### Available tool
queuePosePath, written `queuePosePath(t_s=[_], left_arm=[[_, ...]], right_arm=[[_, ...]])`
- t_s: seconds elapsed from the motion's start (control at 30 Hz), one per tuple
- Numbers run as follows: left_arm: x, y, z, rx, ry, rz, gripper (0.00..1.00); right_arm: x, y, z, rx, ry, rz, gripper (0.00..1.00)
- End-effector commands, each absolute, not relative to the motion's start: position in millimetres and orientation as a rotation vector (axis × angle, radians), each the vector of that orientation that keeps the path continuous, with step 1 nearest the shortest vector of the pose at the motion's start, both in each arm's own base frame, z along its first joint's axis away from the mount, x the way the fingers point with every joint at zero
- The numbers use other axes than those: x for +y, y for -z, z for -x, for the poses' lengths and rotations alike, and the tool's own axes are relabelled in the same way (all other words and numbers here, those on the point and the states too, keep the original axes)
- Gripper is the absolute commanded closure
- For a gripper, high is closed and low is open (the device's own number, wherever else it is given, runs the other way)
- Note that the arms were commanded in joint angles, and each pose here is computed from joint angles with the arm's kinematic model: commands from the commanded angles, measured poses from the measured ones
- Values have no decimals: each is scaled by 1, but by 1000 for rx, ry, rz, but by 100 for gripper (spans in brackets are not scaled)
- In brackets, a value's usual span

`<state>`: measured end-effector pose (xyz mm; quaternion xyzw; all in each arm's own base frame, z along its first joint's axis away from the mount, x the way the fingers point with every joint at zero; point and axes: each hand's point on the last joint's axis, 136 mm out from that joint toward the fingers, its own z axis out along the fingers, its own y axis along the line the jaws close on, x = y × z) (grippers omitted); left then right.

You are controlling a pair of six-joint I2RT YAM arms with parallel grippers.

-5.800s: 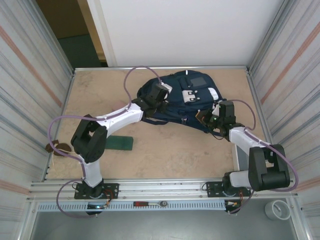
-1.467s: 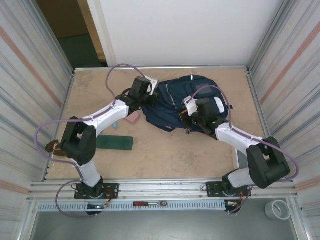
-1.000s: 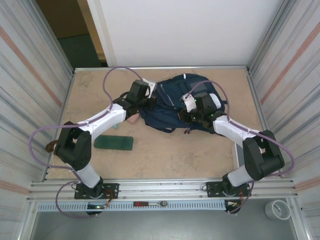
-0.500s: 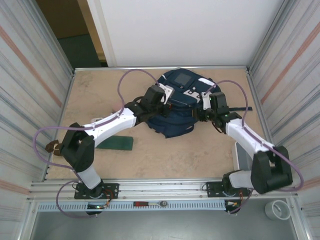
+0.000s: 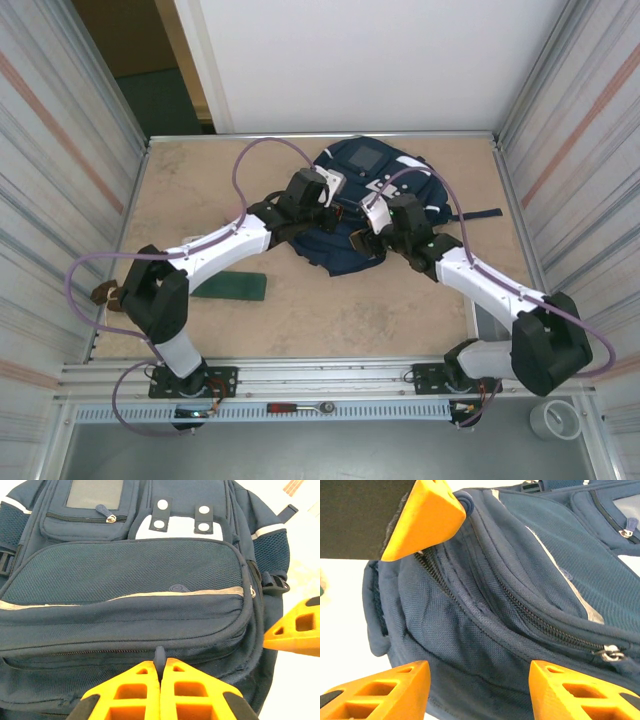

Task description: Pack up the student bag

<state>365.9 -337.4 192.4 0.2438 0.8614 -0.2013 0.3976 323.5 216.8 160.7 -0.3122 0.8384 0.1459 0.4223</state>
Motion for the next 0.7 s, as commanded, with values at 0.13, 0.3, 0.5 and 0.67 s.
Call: queuePosePath(t_s=[0.13,0.3,0.5,0.67], left_arm=[[-338,-215,-370,2128,559,-574,100],[-337,-213,-371,2133,553,-575,100],[-336,-210,-371,2138,551,-573,100],[-337,-209,-372,2140,554,-573,100]], right_arm=[[234,-180,-345,1998,-312,823,48],[235,-188,-339,1968,-294,837,50],[225,-189,-329,1959,-264,850,50],[232,-181,-327,1918,-268,926,50]])
